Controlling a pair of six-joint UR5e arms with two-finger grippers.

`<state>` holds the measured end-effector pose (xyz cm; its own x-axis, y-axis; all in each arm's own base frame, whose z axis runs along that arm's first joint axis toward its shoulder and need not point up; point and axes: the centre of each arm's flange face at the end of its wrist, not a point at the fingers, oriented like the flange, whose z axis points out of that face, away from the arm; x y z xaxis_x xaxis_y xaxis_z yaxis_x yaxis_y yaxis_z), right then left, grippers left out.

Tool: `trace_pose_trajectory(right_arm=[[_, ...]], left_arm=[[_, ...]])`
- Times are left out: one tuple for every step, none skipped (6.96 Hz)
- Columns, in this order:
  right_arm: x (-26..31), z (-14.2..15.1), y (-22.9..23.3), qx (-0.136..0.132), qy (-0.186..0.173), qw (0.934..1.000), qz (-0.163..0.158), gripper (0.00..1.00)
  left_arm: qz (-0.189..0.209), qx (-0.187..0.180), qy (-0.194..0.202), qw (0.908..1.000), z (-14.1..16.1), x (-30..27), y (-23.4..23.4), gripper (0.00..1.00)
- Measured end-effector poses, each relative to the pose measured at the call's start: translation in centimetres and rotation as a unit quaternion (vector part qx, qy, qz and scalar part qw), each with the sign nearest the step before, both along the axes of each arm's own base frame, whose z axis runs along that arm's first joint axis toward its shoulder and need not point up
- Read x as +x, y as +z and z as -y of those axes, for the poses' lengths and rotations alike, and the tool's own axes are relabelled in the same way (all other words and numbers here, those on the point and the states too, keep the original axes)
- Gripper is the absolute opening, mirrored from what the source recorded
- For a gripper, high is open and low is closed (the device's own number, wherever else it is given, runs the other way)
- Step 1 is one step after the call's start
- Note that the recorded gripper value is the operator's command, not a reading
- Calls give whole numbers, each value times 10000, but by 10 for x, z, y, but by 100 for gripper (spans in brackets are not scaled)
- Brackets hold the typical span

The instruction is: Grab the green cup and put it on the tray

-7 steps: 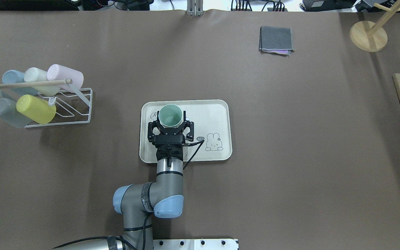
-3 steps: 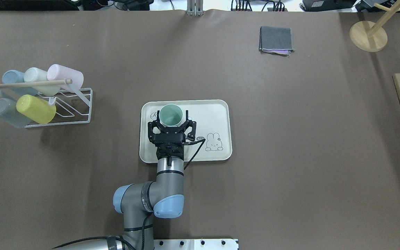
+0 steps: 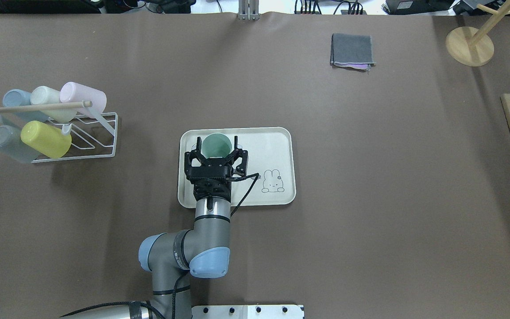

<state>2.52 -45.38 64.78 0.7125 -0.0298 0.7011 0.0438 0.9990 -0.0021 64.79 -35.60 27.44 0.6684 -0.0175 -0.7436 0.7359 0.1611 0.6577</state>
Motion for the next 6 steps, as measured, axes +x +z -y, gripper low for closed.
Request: trace_pose_trajectory(right_arm=[[0,0,0,-4,0,10000,0,100],[0,0,0,-4,0,10000,0,100],[0,0,0,-4,1,10000,0,100],[0,0,0,-6,2,10000,-1,100],[0,1,0,-5,2,10000,0,100],[0,1,0,-3,3,10000,0,100]], left_arm=[[-52,9,-5,10000,-1,-10,2,98],[-124,12,21,9999,-3,-22,2,98],[-237,9,86,9997,-5,-37,1,98],[-363,13,146,9992,-9,-57,-1,98],[-426,32,216,9989,-13,-80,-2,98],[-402,58,316,9987,-20,-109,0,98]])
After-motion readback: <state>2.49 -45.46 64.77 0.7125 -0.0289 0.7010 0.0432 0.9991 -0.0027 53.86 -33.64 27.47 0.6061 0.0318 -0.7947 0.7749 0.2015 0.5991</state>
